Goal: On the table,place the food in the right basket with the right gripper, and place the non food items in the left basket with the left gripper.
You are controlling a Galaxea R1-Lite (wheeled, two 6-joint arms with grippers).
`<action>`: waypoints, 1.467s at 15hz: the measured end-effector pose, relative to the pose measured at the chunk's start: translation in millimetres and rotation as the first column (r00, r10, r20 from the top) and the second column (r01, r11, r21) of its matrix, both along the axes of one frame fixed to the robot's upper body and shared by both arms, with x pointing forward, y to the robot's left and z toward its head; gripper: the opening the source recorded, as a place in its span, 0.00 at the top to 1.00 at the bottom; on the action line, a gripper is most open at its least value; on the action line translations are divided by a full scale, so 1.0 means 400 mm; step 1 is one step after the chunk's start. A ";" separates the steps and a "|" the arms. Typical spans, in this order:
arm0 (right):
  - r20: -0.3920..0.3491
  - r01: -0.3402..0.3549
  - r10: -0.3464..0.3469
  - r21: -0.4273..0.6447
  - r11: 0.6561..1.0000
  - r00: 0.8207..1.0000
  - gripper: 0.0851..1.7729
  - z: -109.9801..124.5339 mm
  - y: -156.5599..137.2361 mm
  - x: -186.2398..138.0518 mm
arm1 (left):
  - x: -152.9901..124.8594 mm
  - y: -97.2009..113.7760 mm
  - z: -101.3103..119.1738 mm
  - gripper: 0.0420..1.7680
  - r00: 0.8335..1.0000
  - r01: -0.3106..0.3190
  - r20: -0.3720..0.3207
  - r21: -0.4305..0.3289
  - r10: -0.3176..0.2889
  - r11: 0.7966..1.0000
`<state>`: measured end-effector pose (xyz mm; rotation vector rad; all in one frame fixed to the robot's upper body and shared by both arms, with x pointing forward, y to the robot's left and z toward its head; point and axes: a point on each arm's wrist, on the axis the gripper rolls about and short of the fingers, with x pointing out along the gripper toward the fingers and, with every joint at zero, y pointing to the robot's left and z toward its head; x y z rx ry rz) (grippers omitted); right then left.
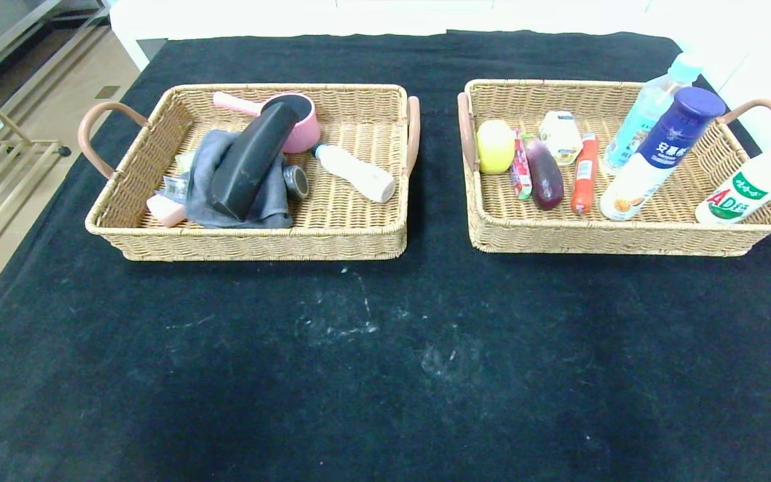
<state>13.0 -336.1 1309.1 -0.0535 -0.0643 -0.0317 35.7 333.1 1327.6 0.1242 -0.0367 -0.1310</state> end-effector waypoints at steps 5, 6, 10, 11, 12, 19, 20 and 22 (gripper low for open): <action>0.034 0.005 -0.005 -0.001 1.000 0.999 0.04 -0.060 -0.001 -0.019 | -0.026 -0.004 -0.064 0.03 0.999 -0.019 0.038 0.000 0.019 1.000; 0.041 0.008 -0.008 0.000 1.000 0.999 0.04 -0.070 -0.002 -0.022 | -0.031 -0.004 -0.081 0.03 0.999 -0.020 0.045 0.000 0.020 1.000; 0.078 0.014 -0.014 -0.001 1.000 0.997 0.04 -0.097 -0.003 -0.001 | -0.039 -0.004 -0.144 0.03 0.997 -0.026 0.078 -0.006 0.027 1.000; 0.091 0.014 -0.014 0.000 1.000 0.996 0.04 -0.105 -0.003 0.012 | -0.032 -0.004 -0.158 0.03 0.996 -0.028 0.084 -0.013 0.029 1.000; 0.097 0.014 -0.014 -0.001 1.000 0.995 0.04 -0.122 -0.003 0.030 | -0.021 -0.004 -0.173 0.03 0.996 -0.027 0.090 -0.020 0.029 0.999; 0.043 -0.016 0.016 -0.014 1.000 0.999 0.04 -0.232 -0.002 0.109 | 0.060 -0.005 -0.283 0.03 0.991 -0.019 0.129 -0.015 0.021 1.000; 0.049 -0.028 0.029 -0.015 0.999 0.998 0.04 -0.242 -0.001 0.116 | 0.065 -0.005 -0.295 0.03 0.993 -0.020 0.113 -0.013 0.021 1.000; 0.037 -0.038 0.039 -0.015 0.999 0.999 0.04 -0.272 0.000 0.130 | 0.073 -0.005 -0.317 0.03 0.997 -0.014 0.082 -0.012 0.015 1.000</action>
